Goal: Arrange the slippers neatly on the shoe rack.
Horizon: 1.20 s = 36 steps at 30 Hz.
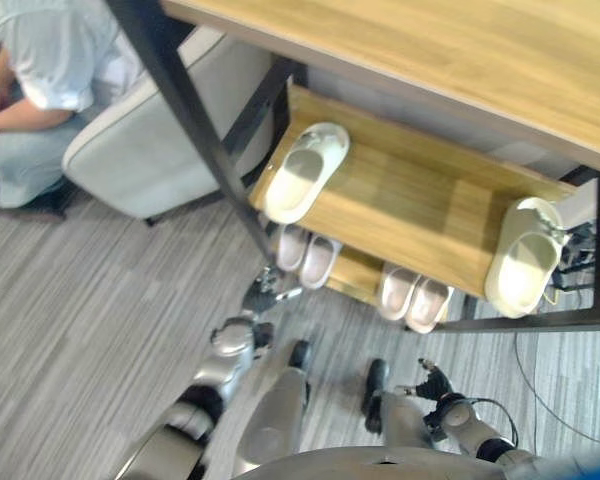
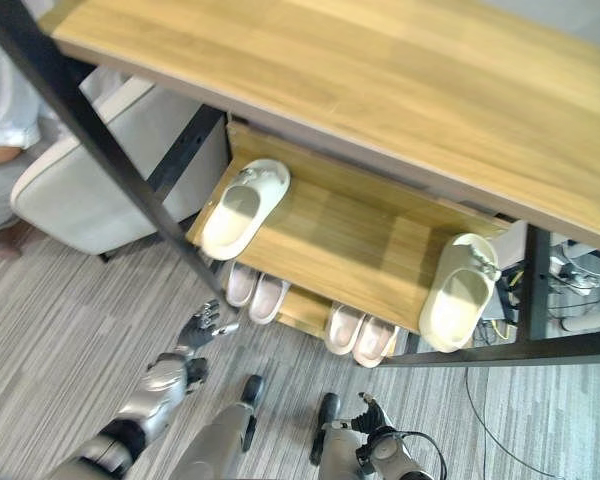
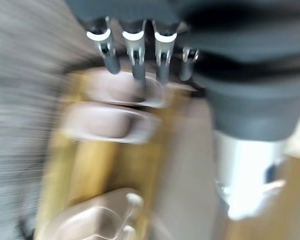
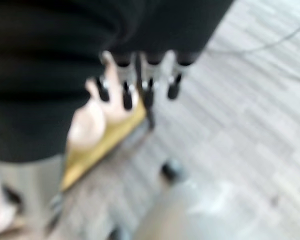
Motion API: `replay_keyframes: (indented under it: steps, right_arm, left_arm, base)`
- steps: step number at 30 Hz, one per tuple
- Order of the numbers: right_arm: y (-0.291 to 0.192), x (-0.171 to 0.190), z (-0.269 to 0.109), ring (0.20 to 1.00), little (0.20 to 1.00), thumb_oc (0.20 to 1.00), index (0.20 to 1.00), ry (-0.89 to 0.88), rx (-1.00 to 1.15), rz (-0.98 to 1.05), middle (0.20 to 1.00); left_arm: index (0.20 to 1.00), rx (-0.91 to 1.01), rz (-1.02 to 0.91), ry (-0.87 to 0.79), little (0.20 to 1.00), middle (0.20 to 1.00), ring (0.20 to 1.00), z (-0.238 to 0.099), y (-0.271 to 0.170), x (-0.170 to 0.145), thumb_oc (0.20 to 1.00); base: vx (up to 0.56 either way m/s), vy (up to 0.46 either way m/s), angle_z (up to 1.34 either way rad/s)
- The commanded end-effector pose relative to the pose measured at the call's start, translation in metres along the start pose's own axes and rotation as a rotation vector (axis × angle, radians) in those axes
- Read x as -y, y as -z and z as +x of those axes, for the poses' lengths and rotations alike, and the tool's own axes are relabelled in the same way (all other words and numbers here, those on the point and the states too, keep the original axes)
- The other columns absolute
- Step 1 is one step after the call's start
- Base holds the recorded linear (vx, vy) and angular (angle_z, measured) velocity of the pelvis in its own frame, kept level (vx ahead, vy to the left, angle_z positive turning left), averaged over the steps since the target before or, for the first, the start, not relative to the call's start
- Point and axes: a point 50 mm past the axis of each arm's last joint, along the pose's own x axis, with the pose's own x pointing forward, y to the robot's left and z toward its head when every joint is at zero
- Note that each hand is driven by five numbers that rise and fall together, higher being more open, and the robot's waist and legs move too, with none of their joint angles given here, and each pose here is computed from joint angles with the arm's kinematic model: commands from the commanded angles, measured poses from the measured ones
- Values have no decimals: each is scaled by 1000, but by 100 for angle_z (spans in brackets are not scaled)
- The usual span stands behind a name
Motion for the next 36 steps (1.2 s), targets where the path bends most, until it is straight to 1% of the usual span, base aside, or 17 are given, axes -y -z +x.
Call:
replay_keyframes:
  steps: [1,2,3,4,6,9,12,13,16,19,24,26,32,33,36]
  right_arm:
    - [40,-6,-12,1000,1000,1000,1000,-43,-104,-40,1000]
    - [45,-4,-13,1000,1000,1000,1000,-47,-128,-32,1000]
    - [48,-6,-14,1000,1000,1000,1000,-49,-156,-34,1000]
    - [50,-7,-14,1000,1000,1000,1000,-54,-166,-39,1000]
    - [57,-6,-17,1000,1000,1000,1000,-54,-188,-34,1000]
    - [61,-9,-19,1000,1000,1000,1000,-67,-200,-31,1000]
    - [63,-13,-20,1000,1000,1000,1000,-85,-216,-53,1000]
    - [62,-16,-20,1000,1000,1000,1000,-100,-223,-68,1000]
    - [60,-18,-20,1000,1000,1000,1000,-114,-217,-82,1000]
    - [58,-20,-20,1000,1000,1000,1000,-121,-210,-96,1000]
    - [51,-22,-18,1000,1000,1000,1000,-127,-184,-112,1000]
    - [51,-23,-18,1000,1000,1000,1000,-129,-173,-110,1000]
    - [56,-30,-23,1000,1000,1000,1000,-133,-172,-94,1000]
    - [58,-33,-25,1000,1000,1000,1000,-130,-173,-79,1000]
    - [60,-35,-27,1000,1000,1000,1000,-126,-174,-63,1000]
  left_arm:
    - [1000,-15,-89,93,1000,1000,1000,-17,6,0,1000]
    - [1000,61,-115,209,1000,1000,1000,-25,-19,5,1000]
    - [1000,33,-35,183,1000,1000,1000,-32,-13,-1,1000]
    - [1000,23,-19,215,1000,1000,1000,-39,-12,1,1000]
    - [1000,62,-56,259,1000,1000,1000,-45,-24,4,1000]
    - [1000,68,-64,273,1000,1000,1000,-47,-25,6,1000]
    - [1000,71,-93,299,1000,1000,1000,-44,-24,15,1000]
    - [1000,62,-110,318,1000,1000,1000,-42,-20,22,1000]
    - [1000,58,-104,345,1000,1000,1000,-39,-18,30,1000]
    - [1000,72,-69,373,1000,1000,1000,-35,-21,36,1000]
    - [1000,131,66,464,1000,1000,1000,-19,-31,60,1000]
    - [1000,154,97,481,1000,1000,1000,-17,-36,63,1000]
    - [1000,238,208,458,1000,1000,1000,-8,-50,69,1000]
    - [1000,279,265,416,1000,1000,1000,-2,-56,69,1000]
    - [1000,319,308,378,1000,1000,1000,4,-62,72,1000]
  base:
    - [43,-10,-4]
    - [67,-23,-9]
    - [73,-22,-13]
    - [54,-31,0]
    - [71,-38,-7]
    - [44,-32,-16]
    - [33,-29,-7]
    - [28,-27,-3]
    - [30,-24,-9]
    - [12,-12,-12]
    - [-1,-14,-3]
    - [-6,-35,-7]
    - [-7,-35,-8]
    - [-6,-24,-3]
    - [-5,-30,-3]
